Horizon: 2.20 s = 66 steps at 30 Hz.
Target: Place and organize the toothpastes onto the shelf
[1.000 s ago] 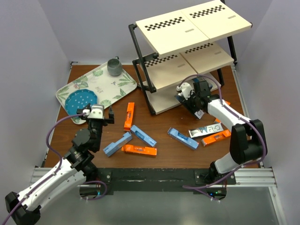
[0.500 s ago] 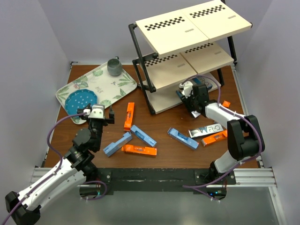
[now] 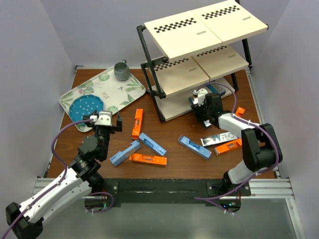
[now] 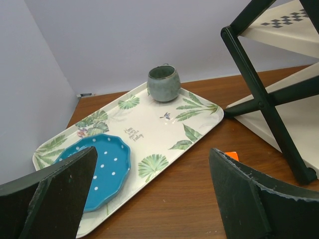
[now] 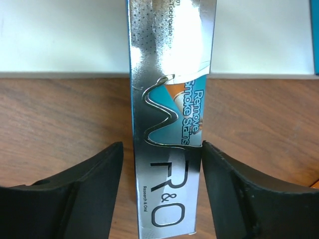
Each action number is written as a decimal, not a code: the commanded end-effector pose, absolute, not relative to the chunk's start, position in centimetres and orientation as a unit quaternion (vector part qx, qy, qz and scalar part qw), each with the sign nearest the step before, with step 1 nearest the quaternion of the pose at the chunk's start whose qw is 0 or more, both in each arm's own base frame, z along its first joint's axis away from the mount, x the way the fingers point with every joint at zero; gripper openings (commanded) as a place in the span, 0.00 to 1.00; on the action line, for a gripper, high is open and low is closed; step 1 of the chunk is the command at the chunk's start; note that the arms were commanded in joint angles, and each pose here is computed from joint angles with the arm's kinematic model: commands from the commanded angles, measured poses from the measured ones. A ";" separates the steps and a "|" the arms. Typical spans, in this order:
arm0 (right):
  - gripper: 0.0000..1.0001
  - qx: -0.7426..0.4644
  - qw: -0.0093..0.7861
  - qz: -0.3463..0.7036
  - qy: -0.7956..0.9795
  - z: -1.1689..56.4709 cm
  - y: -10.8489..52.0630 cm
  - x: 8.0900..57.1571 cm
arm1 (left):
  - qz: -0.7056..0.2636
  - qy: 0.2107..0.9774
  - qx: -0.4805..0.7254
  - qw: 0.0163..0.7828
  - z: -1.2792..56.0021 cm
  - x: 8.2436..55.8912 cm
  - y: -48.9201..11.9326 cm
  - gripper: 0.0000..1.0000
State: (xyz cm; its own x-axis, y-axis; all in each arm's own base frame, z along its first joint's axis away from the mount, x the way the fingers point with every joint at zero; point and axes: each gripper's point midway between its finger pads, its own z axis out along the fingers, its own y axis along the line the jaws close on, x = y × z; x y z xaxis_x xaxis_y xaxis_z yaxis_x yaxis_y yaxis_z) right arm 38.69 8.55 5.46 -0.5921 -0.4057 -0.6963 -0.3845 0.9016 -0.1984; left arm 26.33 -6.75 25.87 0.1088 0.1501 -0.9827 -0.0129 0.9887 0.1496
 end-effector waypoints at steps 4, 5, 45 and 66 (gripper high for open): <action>0.76 -0.180 0.454 0.025 0.872 8.0 8.5 38.6 | 0.037 0.657 0.040 0.752 26.8 26.4 -7.1 0.99; 0.78 -0.179 0.462 0.028 0.868 8.6 8.5 38.4 | 0.037 0.658 0.041 0.751 26.7 26.4 -7.1 0.99; 0.43 -0.187 0.492 0.060 0.848 10.0 6.7 37.8 | 0.038 0.666 0.052 0.743 26.0 26.8 -7.6 0.99; 0.54 -0.163 0.534 0.084 0.825 11.0 8.1 44.1 | 0.046 0.672 0.060 0.737 25.4 27.1 -7.8 0.99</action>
State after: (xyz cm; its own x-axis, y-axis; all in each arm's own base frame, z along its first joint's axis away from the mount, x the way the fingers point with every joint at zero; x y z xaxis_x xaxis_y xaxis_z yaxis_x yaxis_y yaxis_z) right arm 40.92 7.15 6.33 -0.5118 -0.2282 -0.8283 -0.3542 0.9344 -0.0385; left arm 27.00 -7.72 24.36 0.0641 0.1864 -0.9804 0.0169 0.9820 0.1879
